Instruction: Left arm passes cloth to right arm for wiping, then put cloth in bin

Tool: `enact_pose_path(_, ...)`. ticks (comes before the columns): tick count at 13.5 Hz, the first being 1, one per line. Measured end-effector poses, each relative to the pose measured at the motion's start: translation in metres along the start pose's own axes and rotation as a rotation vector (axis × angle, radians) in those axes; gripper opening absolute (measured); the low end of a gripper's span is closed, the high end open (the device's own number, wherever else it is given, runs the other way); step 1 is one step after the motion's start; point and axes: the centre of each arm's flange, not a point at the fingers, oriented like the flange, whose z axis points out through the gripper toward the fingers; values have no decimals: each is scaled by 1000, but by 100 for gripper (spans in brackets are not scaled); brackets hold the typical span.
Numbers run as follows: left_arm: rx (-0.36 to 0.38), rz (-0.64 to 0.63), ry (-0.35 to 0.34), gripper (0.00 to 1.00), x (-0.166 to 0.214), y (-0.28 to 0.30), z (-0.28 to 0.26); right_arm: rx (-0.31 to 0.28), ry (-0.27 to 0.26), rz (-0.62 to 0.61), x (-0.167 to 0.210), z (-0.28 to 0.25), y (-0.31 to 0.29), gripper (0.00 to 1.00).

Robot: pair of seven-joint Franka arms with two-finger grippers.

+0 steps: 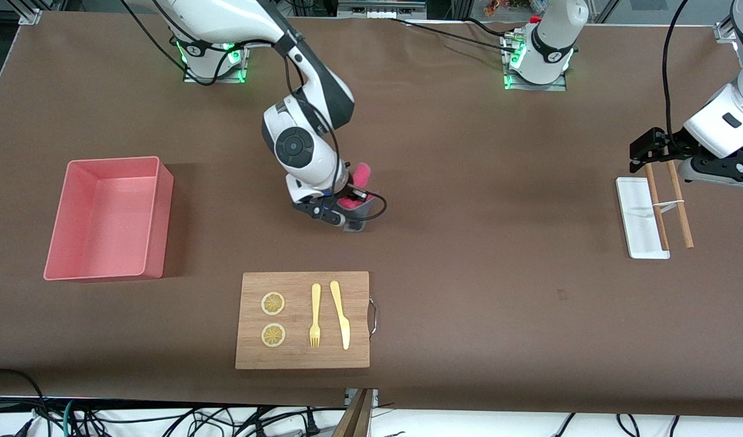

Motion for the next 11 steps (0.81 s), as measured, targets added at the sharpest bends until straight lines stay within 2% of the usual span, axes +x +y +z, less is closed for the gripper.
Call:
enact_pose_path(2,-5,2,5,100,8,1,0,-7,-40,30,6,-20,-4,2)
enact_pose_path(4,-19,14,-33,100,18,7,13,-42,-67,33,32,-23,15,2)
enact_pose_path(6,-27,32,-76,100,22,16,23,-78,-103,9,67,-14,48,2)
enact_pose_path(9,-30,63,-75,100,25,34,16,-112,-151,-40,110,9,101,2)
enact_pose_path(11,-32,74,-93,100,21,40,8,-113,-179,-110,136,15,136,2)
